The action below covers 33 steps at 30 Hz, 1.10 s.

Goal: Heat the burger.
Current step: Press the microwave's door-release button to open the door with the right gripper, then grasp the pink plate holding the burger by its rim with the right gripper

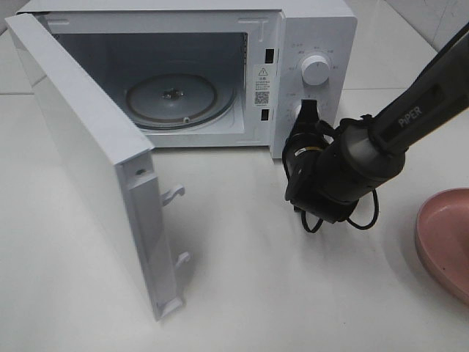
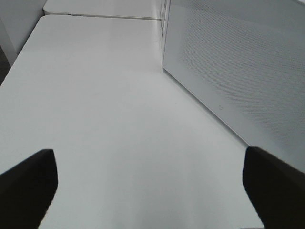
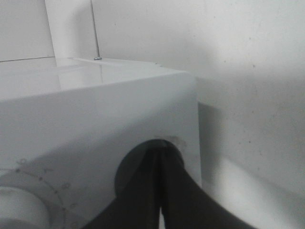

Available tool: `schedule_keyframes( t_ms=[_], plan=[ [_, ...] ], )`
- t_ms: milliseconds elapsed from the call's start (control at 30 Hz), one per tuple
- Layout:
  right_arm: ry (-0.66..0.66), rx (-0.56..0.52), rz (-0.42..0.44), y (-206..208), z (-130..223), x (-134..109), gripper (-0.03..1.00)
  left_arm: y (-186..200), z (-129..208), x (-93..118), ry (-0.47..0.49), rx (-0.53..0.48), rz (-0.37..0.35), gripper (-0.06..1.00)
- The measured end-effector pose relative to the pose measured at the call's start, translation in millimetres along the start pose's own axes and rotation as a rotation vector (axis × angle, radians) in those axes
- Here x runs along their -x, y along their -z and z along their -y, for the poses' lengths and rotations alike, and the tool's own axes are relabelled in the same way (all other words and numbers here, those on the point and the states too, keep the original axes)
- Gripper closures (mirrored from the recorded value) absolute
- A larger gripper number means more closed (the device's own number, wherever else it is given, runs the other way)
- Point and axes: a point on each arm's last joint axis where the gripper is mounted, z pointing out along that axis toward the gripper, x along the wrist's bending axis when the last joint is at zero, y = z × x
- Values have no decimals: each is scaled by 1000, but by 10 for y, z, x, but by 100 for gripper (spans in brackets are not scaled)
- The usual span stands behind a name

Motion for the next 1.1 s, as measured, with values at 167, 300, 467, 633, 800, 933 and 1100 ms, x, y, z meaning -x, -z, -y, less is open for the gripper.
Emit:
schedule_keyframes(
  t_ms=[167,300,467,633,800,933,1100],
  plan=[
    [-11,6,-5,19,26,0,96,0,0,0,0,0,0,-3],
    [-8,6,-10,42,21,-6,96,0,0,0,0,0,0,-3],
    [27,-13,-21,95,-25,-27,96,0,0,0,0,0,0,-3],
    [69,-53,2,191,-73,-54,96,0,0,0,0,0,0,-3],
    [137,-103,17,289,-90,-91,96,0,0,0,0,0,0,-3],
    [211,-139,58,411,-146,-65,96,0,0,0,0,0,0,-3],
    [338,-190,139,604,-255,17,96,0,0,0,0,0,0,-3]
  ],
)
